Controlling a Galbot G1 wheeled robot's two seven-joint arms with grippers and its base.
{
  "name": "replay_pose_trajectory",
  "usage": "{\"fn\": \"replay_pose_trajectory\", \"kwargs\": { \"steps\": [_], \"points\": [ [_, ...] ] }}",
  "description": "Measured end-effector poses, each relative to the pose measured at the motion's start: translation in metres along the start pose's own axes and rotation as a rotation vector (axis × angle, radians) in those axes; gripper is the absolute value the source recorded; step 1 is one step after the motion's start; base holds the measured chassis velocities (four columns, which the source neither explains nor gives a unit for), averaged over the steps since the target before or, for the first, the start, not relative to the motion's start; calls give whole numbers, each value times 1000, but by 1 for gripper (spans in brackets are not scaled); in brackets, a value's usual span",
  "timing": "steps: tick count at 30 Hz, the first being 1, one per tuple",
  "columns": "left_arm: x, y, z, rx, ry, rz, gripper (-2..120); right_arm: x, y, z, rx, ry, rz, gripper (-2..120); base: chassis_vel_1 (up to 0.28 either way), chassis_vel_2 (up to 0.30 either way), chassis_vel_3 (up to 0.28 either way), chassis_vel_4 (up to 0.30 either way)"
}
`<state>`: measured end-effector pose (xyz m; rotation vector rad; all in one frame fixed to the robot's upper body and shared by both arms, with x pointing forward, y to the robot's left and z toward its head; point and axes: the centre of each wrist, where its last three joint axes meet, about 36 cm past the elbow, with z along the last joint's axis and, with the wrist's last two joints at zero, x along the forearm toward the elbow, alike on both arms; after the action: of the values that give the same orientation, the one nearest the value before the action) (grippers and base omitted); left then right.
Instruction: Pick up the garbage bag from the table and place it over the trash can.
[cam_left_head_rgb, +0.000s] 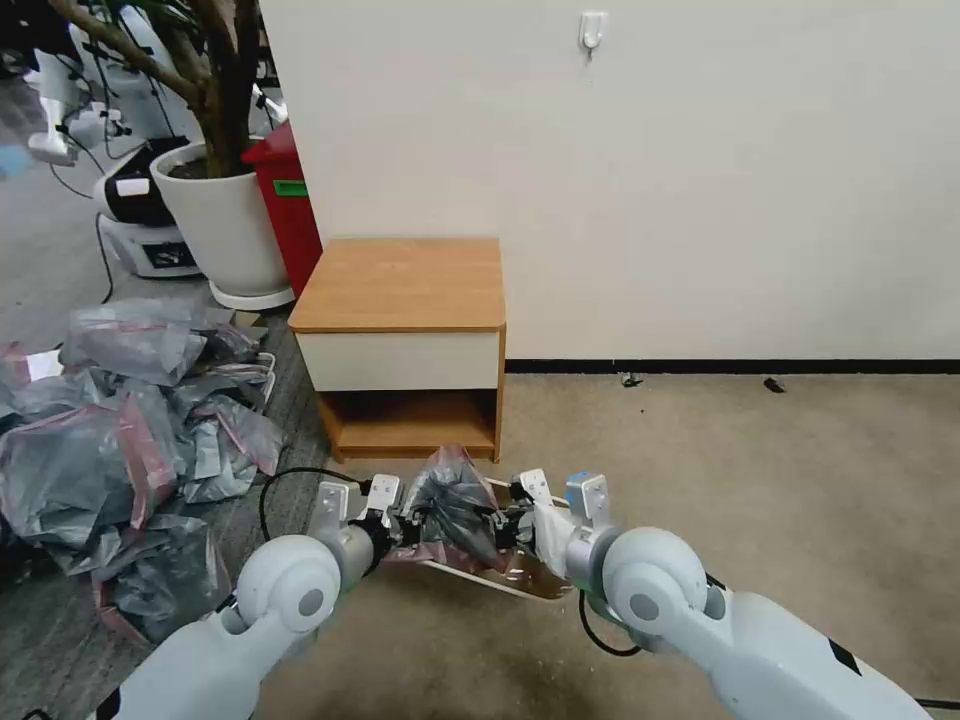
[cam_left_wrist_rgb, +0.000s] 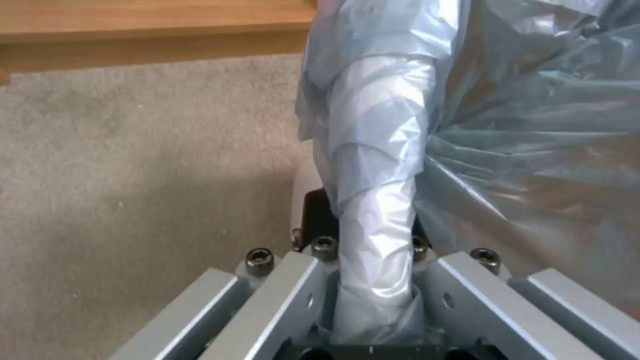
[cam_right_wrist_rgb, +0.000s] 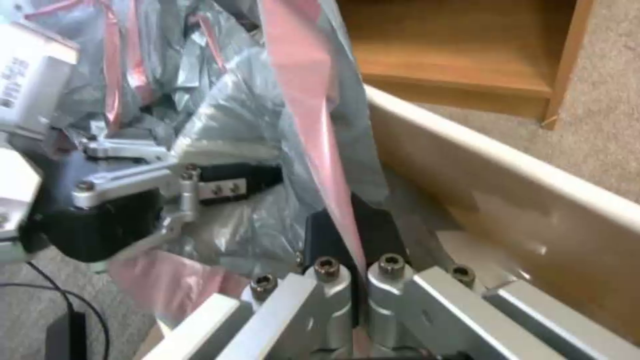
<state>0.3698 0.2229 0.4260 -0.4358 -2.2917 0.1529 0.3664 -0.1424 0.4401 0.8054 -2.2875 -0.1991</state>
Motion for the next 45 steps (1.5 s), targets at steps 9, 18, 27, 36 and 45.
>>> {"fn": "replay_pose_trajectory", "kwargs": {
  "steps": [9,18,27,36,45],
  "points": [
    [-6,4,3,2,8,-14,2,9,0,-1,-4,-28,-31,0,0,0,0,0],
    [-9,8,9,-14,15,-25,2,23,-6,-29,-63,-83,-66,0,0,0,0,0],
    [-3,14,11,-17,-12,-20,2,22,-43,-57,-134,-121,1,0,0,0,0,0],
    [9,30,-3,21,-119,-22,2,26,-63,-53,-161,-118,56,0,0,0,0,0],
    [18,43,-14,51,-203,-5,2,29,-76,-48,-186,-117,94,0,0,0,0,0]
  ]
}}
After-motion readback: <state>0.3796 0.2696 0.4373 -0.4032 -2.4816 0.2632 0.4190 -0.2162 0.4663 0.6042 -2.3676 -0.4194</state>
